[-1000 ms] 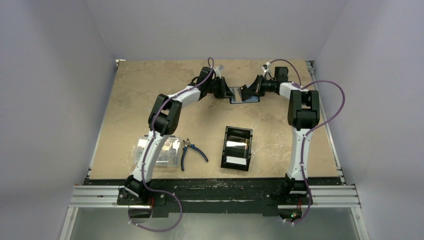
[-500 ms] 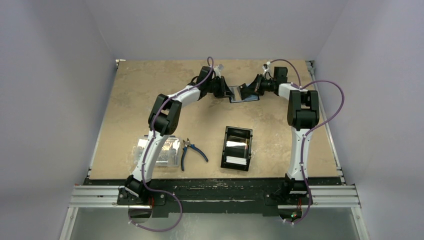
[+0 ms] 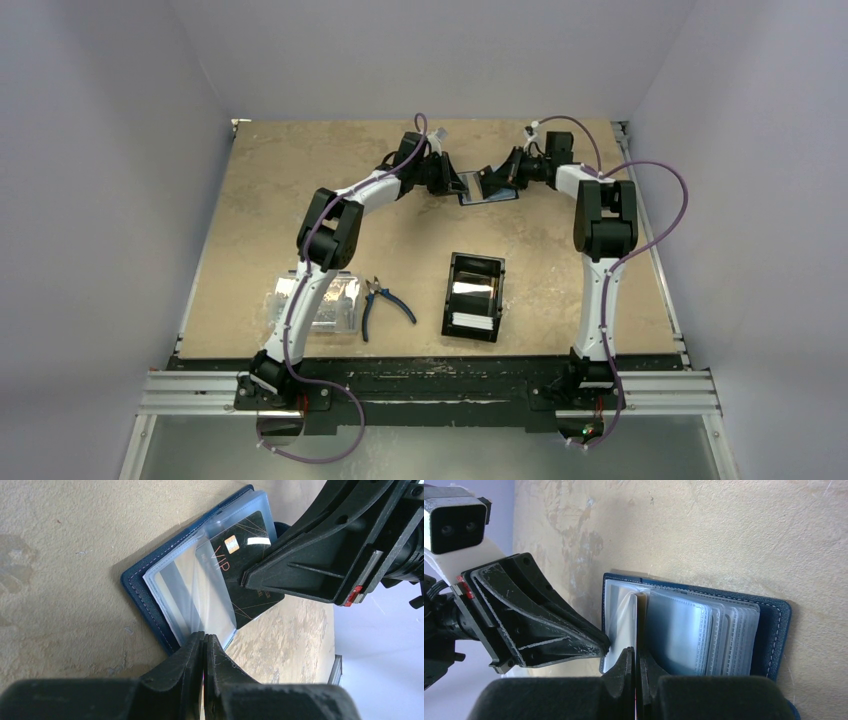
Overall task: Put the credit cards into the card holder
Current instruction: Insert the credit card into the card holder.
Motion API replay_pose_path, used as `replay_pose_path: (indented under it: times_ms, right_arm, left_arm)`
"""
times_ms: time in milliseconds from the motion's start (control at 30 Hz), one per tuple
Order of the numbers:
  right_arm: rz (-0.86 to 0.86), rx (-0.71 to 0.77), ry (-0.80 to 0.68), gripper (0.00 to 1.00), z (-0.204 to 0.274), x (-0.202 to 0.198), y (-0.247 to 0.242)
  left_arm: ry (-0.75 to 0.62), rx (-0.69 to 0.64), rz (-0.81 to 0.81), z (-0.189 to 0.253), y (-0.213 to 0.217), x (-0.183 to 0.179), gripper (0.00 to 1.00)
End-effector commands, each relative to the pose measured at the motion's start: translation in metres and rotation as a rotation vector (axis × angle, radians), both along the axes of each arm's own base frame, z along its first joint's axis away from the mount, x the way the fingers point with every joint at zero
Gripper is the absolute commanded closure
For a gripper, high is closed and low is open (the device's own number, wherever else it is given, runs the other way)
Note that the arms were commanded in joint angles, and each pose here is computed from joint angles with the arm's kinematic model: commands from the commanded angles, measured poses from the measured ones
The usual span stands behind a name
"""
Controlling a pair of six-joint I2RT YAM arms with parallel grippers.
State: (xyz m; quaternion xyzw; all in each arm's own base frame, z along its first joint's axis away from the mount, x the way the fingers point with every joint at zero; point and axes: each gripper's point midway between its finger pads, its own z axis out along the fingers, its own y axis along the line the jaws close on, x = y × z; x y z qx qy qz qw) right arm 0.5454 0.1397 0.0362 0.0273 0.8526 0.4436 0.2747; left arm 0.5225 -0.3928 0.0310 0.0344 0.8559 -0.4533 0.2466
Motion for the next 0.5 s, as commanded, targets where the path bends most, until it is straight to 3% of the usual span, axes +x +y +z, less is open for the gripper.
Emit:
replay_pose_path:
  times_ms: [0, 300, 467]
  right_arm:
    - [-0.084, -0.159, -0.089, 1.0, -0.003, 0.025, -0.023]
    - [-0.131, -0.259, -0.057, 1.0, -0.009, 0.027, -0.039]
    - [-0.084, -0.244, -0.042, 1.0, -0.015, 0.021, -0.017]
  left_arm:
    - [0.157, 0.187, 0.036, -0.085, 0.032, -0.02, 0.93]
    - [0.161, 0.187, 0.038, -0.085, 0.035, -0.019, 0.93]
    - [0.161, 0.176, 0.038, -0.084, 0.033, -0.019, 0.93]
